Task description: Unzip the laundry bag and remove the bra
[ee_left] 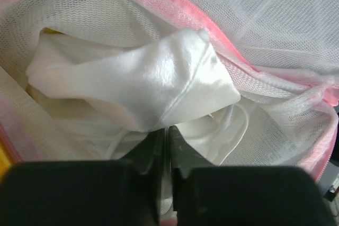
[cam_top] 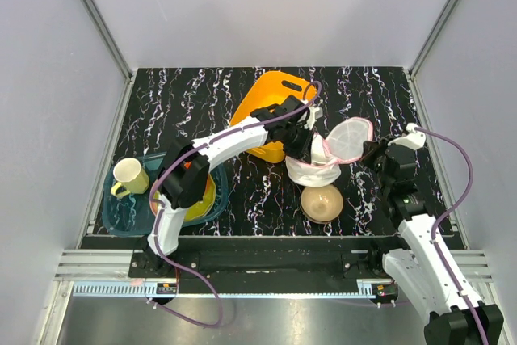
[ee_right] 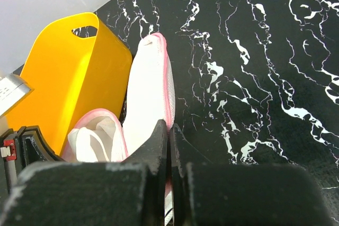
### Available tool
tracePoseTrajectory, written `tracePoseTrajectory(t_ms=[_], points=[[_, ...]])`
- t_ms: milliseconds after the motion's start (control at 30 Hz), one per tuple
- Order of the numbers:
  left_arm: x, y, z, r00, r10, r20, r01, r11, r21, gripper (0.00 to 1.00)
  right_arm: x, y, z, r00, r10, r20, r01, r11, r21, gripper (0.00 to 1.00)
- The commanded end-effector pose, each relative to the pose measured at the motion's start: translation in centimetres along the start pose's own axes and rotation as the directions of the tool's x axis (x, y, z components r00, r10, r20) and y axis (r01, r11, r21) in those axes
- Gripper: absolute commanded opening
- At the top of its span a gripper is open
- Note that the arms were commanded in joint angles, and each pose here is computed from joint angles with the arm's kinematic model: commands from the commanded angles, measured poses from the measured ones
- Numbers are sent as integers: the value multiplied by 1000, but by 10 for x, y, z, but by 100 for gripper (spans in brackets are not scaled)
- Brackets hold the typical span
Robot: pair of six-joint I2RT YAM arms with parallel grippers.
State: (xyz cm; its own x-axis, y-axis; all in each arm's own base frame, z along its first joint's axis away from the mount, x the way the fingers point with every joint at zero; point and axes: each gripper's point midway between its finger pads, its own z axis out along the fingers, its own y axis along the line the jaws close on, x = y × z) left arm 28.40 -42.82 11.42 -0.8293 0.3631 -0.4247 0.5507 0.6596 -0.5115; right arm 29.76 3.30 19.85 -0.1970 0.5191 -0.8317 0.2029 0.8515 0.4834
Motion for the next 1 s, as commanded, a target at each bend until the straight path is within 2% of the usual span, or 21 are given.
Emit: tracePoseTrajectory(t_ms=[0,200,233,367,467,667,767,900,967], points=[[-16,-20,-18,998,35,52,-37,998,49,0,-46,19,-6,991,-8,132,13,999,-37,0],[-76,-70,-73,968,71,242,-112,980,162,0,-89,17,-12,972,-62,225,49,997,60,0],[-87,-82,-84,956,78,284,-135,973,187,0,-85,12,-7,978,-85,190,67,992,103,0],[-111,-116,-130,916,81,393,-194,948,255,0,-102,-9,-1,972,-137,190,78,955,288,0],[-119,-117,-141,896,66,439,-201,943,267,0,-107,-24,1,967,-141,211,53,925,377,0],[-125,-116,-149,889,15,457,-180,931,319,0,-91,-27,11,981,-90,175,23,935,354,0],[-133,-128,-168,864,-4,504,-205,911,359,0,-75,-32,16,987,-77,138,23,933,359,0],[-154,-134,-208,804,-1,594,-252,905,342,0,-55,-39,17,993,-56,99,18,937,349,0],[-165,-131,-236,753,19,657,-279,914,294,0,-51,-40,15,994,-55,93,19,938,346,0]])
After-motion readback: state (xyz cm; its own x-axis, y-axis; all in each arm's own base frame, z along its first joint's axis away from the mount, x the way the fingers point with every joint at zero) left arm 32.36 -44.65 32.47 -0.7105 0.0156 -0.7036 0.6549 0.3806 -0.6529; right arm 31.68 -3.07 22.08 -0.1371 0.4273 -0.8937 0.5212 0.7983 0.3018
